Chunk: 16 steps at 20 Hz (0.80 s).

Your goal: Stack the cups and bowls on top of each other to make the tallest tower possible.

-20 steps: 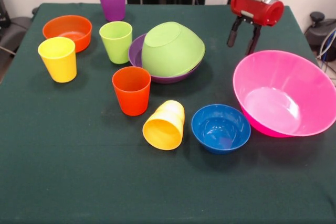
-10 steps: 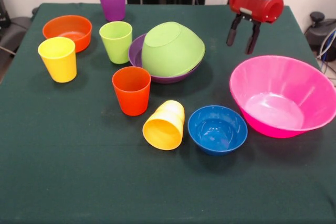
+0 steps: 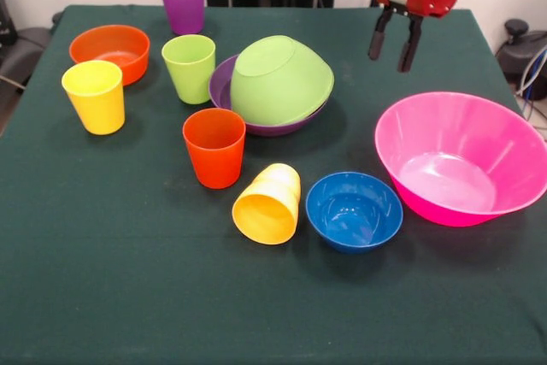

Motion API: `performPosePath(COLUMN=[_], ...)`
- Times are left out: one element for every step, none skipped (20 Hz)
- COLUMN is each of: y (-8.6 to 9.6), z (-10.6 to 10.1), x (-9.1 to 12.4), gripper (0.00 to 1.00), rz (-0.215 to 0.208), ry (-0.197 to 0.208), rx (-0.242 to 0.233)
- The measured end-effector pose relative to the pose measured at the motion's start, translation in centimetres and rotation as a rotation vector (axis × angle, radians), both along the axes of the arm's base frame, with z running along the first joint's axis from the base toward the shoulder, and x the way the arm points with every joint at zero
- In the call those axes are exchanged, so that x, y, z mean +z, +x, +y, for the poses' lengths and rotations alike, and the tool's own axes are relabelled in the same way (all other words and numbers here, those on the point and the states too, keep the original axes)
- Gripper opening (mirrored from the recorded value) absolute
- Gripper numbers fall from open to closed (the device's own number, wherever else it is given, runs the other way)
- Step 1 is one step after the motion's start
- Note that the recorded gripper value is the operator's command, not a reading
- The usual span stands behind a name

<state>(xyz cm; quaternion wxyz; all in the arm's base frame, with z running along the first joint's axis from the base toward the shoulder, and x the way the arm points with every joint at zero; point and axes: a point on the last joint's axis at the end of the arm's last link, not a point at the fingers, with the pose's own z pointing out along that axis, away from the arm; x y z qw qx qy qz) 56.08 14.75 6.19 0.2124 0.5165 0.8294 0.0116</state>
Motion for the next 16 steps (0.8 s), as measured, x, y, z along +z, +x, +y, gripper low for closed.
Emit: performPosePath(y=[-0.1, -0.2, -0.3, -0.4, -0.6, -0.8, -1.0, -1.2, -1.5, -2.1, -2.3, -2.5, -3.3, -3.5, -3.7, -4.0], z=[-0.2, -0.2, -0.3, -0.3, -0.3, -0.2, -0.2, 0.0, 0.1, 0.5, 0.6, 0.8, 1.4, 1.6, 1.8, 2.0], x=[0.1, 0.1, 0.1, 0.0, -0.2, -0.5, -0.7, -1.1, -1.5, -2.4, -2.7, -3.1, -4.4, -4.7, -5.1, -5.5], gripper=[1.00, 1.00, 1.00, 1.00, 1.00, 1.00, 1.00, 1.00, 1.00, 1.00, 1.00, 1.00, 1.00, 1.00, 1.00, 1.00], rz=[0.001, 0.002, 0.004, 0.006, 0.010, 0.015, 0.020, 0.027, 0.033, 0.047, 0.051, 0.055, 0.070, 0.074, 0.079, 0.084], ry=[-0.002, -0.003, -0.005, -0.008, -0.011, -0.015, -0.018, -0.024, -0.029, -0.042, -0.047, -0.051, -0.070, -0.075, -0.081, -0.086], rx=[0.000, 0.001, 0.004, 0.006, 0.009, 0.012, 0.015, 0.020, 0.025, 0.040, 0.046, 0.052, 0.077, 0.085, 0.092, 0.100])
